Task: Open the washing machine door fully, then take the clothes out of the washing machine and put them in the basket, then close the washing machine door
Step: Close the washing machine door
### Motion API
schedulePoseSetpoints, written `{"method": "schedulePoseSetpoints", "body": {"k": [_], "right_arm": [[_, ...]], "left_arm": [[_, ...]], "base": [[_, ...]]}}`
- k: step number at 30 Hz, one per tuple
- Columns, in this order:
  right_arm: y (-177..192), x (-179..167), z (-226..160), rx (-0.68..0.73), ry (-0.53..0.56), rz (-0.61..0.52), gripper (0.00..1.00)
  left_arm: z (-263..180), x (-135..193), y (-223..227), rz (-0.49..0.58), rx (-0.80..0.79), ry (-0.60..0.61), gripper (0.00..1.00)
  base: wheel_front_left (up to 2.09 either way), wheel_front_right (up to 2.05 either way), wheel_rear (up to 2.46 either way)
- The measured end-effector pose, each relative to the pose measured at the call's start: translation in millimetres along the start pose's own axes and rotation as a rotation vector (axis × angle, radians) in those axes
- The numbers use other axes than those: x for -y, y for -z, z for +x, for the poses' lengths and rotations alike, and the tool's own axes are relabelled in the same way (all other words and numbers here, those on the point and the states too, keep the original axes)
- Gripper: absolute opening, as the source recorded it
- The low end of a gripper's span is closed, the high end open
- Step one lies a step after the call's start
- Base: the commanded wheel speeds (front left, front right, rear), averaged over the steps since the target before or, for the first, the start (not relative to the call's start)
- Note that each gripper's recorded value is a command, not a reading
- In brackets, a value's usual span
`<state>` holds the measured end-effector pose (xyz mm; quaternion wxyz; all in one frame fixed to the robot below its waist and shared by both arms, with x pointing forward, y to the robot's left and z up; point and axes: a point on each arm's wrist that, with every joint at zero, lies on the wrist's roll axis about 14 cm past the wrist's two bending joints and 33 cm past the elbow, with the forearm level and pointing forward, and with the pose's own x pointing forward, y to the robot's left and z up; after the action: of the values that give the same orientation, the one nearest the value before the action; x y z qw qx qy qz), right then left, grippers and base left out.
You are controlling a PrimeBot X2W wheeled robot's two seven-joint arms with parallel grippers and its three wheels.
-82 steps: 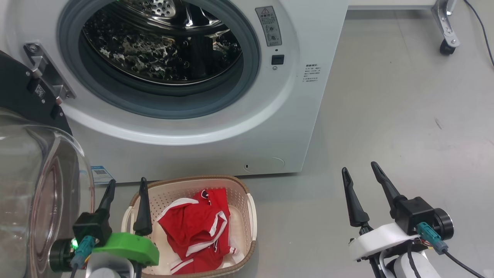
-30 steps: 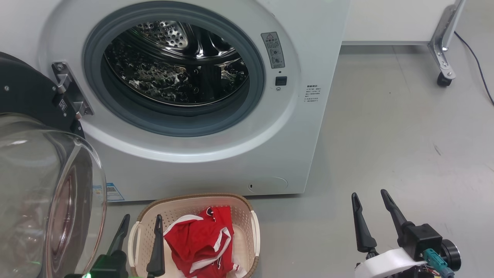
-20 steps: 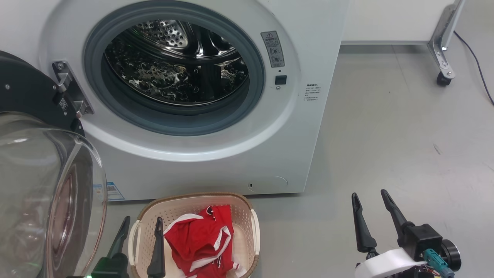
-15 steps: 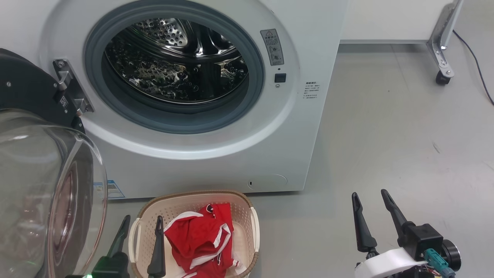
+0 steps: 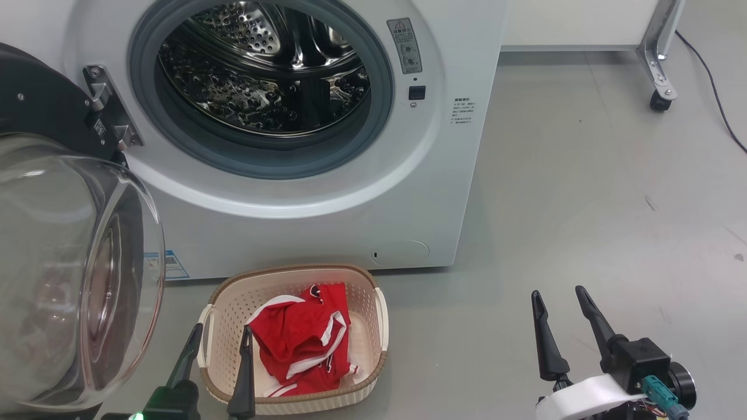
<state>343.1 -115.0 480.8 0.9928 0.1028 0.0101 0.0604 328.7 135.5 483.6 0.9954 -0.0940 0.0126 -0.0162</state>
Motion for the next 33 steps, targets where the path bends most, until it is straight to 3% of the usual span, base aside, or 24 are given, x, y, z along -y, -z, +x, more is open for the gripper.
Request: {"method": "schedulePoseSetpoints", "body": {"k": [33], "right_arm": [[1.6, -2.9, 3.0, -0.006, -0.008, 0.011, 1.0]], "left_arm": [[-1.5, -1.8, -3.3, -0.002, -0.001, -0.009, 1.0]], "base": [[-0.17, 0.17, 0.0]]}}
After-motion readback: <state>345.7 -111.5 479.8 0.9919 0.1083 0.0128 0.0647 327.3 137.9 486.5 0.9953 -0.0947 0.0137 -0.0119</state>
